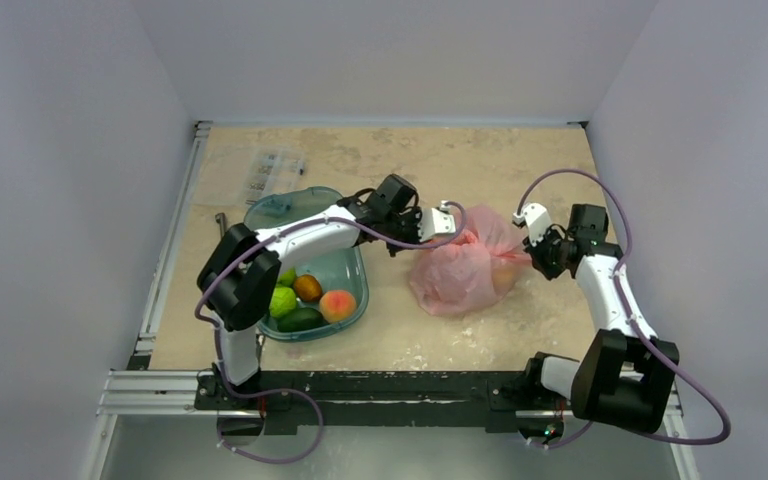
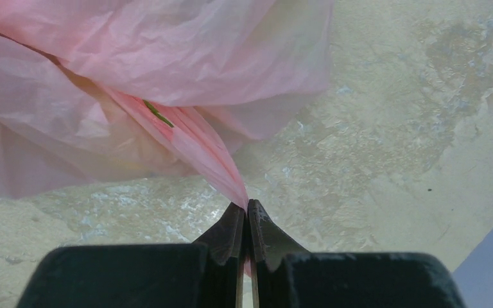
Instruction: Place the fake fruits into the plastic bag and tie a complex knot
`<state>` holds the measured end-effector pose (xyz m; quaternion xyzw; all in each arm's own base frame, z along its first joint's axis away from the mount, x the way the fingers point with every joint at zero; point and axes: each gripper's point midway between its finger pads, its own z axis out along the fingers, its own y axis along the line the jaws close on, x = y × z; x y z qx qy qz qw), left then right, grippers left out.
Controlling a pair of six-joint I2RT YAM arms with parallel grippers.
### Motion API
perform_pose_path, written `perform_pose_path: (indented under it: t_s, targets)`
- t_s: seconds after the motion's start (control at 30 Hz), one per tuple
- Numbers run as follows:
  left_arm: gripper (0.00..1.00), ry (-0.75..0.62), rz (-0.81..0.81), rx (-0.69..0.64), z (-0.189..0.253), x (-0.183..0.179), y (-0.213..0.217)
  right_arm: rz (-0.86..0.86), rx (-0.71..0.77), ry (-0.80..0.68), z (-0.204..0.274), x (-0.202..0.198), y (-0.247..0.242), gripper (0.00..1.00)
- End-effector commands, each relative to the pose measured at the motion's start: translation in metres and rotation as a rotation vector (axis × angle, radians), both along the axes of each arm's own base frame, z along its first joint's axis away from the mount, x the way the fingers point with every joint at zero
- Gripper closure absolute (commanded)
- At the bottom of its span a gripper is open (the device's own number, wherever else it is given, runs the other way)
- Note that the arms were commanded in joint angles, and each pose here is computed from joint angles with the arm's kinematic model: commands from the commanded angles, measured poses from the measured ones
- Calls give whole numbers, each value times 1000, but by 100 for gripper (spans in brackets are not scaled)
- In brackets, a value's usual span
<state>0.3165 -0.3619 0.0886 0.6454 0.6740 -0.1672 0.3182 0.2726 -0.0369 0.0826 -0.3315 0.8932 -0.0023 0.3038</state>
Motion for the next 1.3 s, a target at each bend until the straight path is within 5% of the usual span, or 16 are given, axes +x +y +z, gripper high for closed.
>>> perform_pose_path:
  t_s: [0.0, 0.17, 0.5, 0.8, 1.1, 1.27]
  targets:
    - [100, -26, 237, -108, 52, 38, 51, -89, -85, -113, 22, 16, -24, 100]
    - [100, -33, 382, -180, 87, 55, 99, -107, -75, -163, 51, 30, -32, 100]
    - [100, 61, 452, -84, 27, 61, 115, -102, -91, -48, -11, 24, -36, 100]
    - [100, -47, 390, -304, 134, 63, 116, -67, -22, -222, 108, 64, -29, 100]
    - [100, 37, 475, -122, 41, 73, 147, -90, -101, -20, -15, 34, -43, 100]
    - [100, 55, 509, -84, 31, 81, 150, -98, -30, -27, -4, 49, -36, 100]
